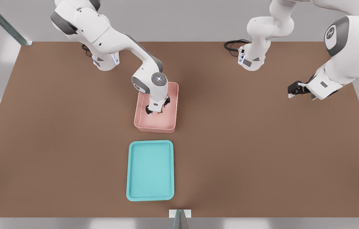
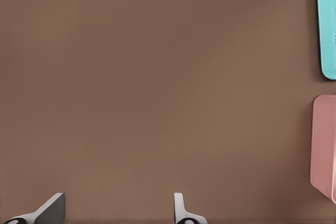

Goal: The left arm remains still, and the right arm places the button from the box into the tray

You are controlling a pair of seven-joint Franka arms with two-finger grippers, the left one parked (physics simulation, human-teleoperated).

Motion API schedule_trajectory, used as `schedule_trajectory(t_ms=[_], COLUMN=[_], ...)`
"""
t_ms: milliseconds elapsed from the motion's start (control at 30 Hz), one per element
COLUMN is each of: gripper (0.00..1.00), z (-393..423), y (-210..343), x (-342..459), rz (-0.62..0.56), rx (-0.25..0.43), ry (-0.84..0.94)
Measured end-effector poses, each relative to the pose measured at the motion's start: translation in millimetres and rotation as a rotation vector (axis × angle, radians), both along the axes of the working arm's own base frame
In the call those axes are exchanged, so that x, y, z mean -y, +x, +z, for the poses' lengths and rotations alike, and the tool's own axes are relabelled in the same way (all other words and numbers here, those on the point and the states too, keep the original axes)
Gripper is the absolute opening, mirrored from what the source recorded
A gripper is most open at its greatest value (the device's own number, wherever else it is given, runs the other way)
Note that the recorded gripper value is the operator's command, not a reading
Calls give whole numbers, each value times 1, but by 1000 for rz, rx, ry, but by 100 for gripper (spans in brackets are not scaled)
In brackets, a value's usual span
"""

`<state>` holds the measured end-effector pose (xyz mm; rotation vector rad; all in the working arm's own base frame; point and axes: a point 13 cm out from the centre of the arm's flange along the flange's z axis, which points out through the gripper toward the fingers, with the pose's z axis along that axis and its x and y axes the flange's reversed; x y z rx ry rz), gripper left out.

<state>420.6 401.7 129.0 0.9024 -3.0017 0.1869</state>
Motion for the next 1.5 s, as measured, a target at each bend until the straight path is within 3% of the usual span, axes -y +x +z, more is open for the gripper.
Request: schedule_trajectory(t_ms=[467,500,533,600,700,800,933,1067,1133,1267,1433,1467,1500], gripper=[100,95,75,60,46,43,43,43,44,44,46,50,99], z=[-58,-60,-63,-65,-68,-69,-59,42,82,81,-3,-16,-25], y=[-23,-23,-23,-22,-22,-21,-10,41,76,186,280,281,280], x=[7,8,8,8,7,7,8,15,10,15,60,56,51], rz=[-124,-131,-139,-155,-178,-199,-233,-347,-450,-624,-721,-709,-695], rx=[33,34,35,39,40,41,62,168,145,67,87,89,93], ry=[14,15,17,21,27,31,44,84,130,221,253,256,259])
